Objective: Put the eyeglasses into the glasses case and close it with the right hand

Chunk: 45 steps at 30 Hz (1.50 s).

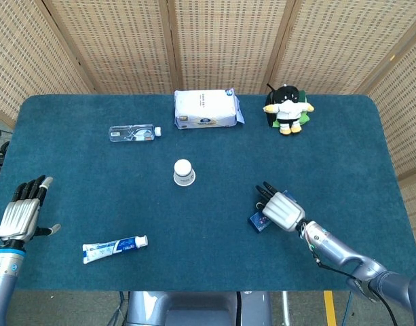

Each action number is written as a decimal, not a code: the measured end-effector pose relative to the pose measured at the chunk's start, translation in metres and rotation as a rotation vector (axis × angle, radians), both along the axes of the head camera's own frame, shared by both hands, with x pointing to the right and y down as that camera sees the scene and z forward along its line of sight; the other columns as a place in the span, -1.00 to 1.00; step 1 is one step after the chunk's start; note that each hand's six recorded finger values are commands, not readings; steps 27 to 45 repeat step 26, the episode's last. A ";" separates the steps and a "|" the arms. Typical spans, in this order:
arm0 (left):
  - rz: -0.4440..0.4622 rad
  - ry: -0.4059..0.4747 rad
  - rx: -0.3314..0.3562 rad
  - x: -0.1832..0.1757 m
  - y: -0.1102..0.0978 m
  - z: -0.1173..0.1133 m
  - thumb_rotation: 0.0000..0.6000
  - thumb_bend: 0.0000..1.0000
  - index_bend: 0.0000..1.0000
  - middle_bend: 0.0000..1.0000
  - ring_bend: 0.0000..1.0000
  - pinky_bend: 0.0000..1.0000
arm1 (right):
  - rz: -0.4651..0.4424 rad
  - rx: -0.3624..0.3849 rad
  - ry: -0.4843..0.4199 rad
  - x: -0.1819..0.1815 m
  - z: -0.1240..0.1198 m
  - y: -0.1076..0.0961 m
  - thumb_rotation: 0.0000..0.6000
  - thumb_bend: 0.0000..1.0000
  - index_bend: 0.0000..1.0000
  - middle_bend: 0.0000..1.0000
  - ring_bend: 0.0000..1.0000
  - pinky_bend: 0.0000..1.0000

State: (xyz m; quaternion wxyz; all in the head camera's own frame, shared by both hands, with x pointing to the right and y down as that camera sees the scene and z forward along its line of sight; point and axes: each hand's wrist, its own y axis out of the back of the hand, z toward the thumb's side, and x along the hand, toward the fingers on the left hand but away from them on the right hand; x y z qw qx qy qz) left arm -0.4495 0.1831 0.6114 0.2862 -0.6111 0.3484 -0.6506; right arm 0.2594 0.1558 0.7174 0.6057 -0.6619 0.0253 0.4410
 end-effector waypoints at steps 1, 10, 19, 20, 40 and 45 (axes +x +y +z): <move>0.000 0.000 0.000 0.000 0.000 0.000 1.00 -1.00 -1.00 -1.00 -1.00 -1.00 | 0.005 -0.004 -0.001 0.000 -0.002 0.000 1.00 -0.97 -1.00 -1.00 -1.00 -0.85; 0.010 0.013 0.012 0.003 0.001 -0.005 1.00 -1.00 -1.00 -1.00 -1.00 -1.00 | 0.065 0.024 -0.018 0.003 -0.033 0.000 1.00 -1.00 -1.00 -1.00 -1.00 -0.86; 0.025 0.040 0.045 0.005 0.006 -0.018 1.00 -1.00 -1.00 -1.00 -1.00 -1.00 | 0.376 0.120 -0.130 0.052 -0.094 0.006 1.00 -1.00 -1.00 -1.00 -1.00 -1.00; 0.029 0.043 0.052 0.005 0.007 -0.020 1.00 -1.00 -1.00 -1.00 -1.00 -1.00 | 0.419 0.128 -0.150 0.059 -0.099 0.008 1.00 -1.00 -1.00 -1.00 -1.00 -1.00; 0.035 0.071 0.087 0.004 0.014 -0.030 1.00 -1.00 -1.00 -1.00 -1.00 -1.00 | 0.674 0.150 -0.282 0.099 -0.125 0.029 1.00 -1.00 -1.00 -1.00 -1.00 -1.00; 0.035 0.071 0.087 0.004 0.014 -0.030 1.00 -1.00 -1.00 -1.00 -1.00 -1.00 | 0.674 0.150 -0.282 0.099 -0.125 0.029 1.00 -1.00 -1.00 -1.00 -1.00 -1.00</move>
